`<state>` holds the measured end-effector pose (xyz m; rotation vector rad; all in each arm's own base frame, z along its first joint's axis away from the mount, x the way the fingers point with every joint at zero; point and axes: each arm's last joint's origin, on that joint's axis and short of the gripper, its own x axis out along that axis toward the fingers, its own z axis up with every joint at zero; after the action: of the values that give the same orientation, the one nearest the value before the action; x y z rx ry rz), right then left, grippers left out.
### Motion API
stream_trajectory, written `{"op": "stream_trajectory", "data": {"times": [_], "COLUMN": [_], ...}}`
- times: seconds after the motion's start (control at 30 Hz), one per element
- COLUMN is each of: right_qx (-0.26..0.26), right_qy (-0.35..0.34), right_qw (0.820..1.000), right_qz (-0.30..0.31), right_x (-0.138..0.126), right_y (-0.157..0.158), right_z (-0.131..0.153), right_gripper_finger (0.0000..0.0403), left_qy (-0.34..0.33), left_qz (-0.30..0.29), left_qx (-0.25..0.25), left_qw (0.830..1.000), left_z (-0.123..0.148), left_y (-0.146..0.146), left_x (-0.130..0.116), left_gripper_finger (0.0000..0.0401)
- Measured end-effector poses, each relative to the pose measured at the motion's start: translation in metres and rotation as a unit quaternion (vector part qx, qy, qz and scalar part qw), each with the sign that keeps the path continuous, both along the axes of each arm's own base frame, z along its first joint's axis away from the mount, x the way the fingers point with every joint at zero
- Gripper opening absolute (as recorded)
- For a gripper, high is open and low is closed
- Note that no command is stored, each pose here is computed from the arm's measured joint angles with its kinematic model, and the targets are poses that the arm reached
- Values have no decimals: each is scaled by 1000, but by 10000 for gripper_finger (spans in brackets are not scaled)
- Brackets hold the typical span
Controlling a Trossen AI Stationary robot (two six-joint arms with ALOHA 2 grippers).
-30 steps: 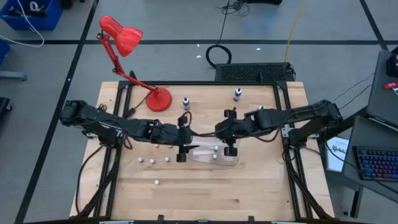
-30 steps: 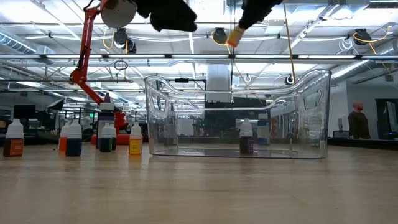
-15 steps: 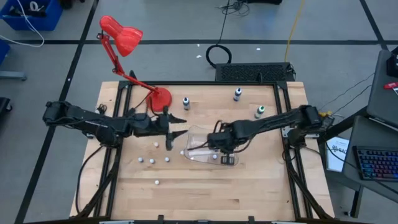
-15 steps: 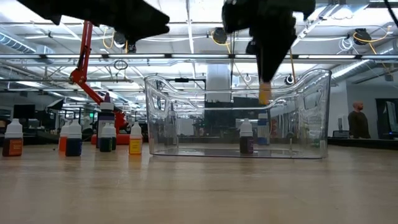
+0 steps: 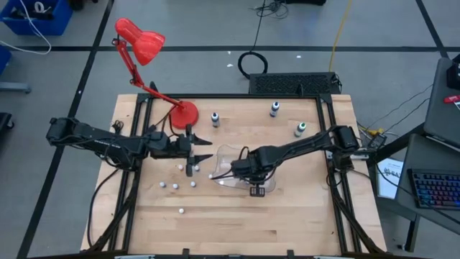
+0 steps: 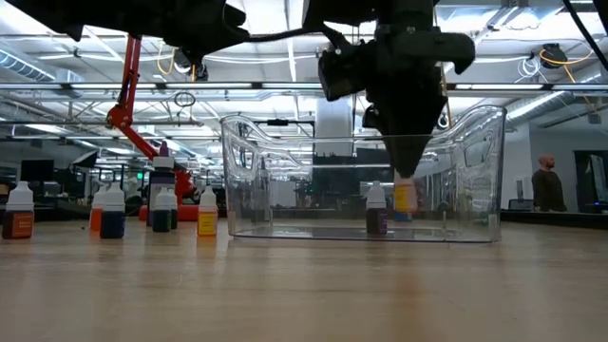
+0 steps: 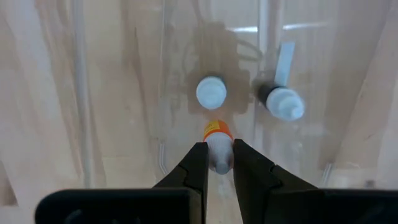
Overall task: Pick & Place food coloring
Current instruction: Put the small orange food coloring bottle into the transparent bin
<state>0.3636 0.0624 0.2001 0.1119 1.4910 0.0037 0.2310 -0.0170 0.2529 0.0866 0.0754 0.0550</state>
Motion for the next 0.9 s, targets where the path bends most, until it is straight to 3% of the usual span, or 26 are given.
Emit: {"op": "stream_trajectory", "data": {"times": [0.53,0.9], "right_qx": [1,15], "right_qy": [2,-6], "right_qw": [1000,1000], "right_qz": [-15,-19], "right_x": [-7,-7], "right_y": [-1,0], "right_z": [-24,-28], "right_gripper_finger": [39,48], "left_qy": [3,2], "left_qz": [-1,-1], "left_qx": [2,0], "left_qw": [1000,1000], "left_z": [-1,0], "left_y": [0,0], "left_x": [0,0], "left_gripper_finger": [208,192]}}
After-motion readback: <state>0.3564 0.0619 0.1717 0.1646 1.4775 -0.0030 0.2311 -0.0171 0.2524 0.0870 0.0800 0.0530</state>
